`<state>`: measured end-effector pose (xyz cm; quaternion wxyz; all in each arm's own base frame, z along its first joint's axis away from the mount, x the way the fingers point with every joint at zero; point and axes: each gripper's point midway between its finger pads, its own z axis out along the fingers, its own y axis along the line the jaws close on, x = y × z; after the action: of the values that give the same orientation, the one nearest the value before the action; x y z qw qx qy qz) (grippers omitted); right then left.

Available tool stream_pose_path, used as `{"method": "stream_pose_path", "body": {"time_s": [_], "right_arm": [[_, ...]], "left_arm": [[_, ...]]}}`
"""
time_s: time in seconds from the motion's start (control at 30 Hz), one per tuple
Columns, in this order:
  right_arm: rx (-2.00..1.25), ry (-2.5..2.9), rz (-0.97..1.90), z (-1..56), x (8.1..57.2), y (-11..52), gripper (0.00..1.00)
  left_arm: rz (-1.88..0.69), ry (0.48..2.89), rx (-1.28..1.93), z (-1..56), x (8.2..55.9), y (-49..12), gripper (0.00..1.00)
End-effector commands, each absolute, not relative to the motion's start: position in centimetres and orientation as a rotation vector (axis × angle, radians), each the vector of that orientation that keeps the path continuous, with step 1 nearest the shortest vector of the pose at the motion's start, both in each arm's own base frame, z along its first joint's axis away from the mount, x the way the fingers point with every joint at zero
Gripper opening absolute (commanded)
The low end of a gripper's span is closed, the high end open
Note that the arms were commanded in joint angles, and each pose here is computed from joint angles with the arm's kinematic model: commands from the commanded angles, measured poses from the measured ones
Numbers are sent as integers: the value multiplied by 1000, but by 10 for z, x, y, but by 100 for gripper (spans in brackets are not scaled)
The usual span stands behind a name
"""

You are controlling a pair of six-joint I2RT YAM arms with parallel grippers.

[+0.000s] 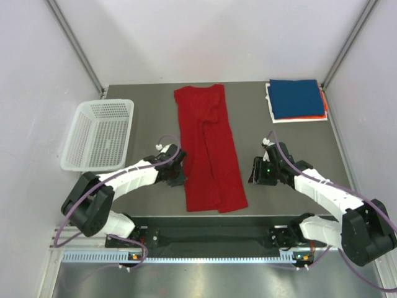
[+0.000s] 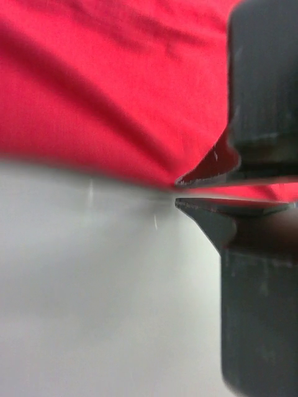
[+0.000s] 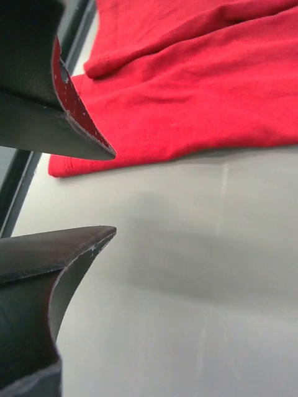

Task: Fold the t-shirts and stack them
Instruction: Fold the tshirt

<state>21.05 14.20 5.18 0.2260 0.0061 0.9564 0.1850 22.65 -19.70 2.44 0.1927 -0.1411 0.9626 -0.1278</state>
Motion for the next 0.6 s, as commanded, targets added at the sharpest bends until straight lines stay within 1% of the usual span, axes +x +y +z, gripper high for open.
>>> {"method": "stream_pose_path", "body": {"time_s": [0.0, 0.03, 0.07, 0.17, 0.23, 0.27, 0.3, 0.37, 0.43, 0.57], "right_arm": [[15, 2608, 613, 57, 207, 160, 47], [15, 2607, 623, 56, 206, 163, 47], [-7, 2615, 626, 54, 201, 167, 47], [-26, 2623, 624, 51, 198, 173, 47], [-26, 2625, 633, 51, 197, 176, 47], [-43, 2624, 640, 51, 198, 180, 46], [-46, 2626, 638, 51, 198, 181, 46], [-56, 2622, 636, 52, 202, 185, 46], [-55, 2622, 634, 51, 204, 186, 46], [-73, 2641, 642, 44, 200, 189, 46]], "left_arm": [[-181, 2755, -442, 20, 207, -154, 18], [-137, 2759, -478, 22, 206, -143, 22], [-113, 2727, -492, 28, 209, -135, 33], [-115, 2649, -511, 55, 219, -128, 44], [-211, 2629, -489, 71, 224, -140, 45], [-300, 2605, -472, 78, 228, -151, 46], [-479, 2624, -427, 88, 222, -174, 47], [-695, 2625, -363, 92, 211, -202, 48], [-728, 2661, -358, 81, 201, -208, 48], [-661, 2726, -362, 59, 187, -206, 48]]}}
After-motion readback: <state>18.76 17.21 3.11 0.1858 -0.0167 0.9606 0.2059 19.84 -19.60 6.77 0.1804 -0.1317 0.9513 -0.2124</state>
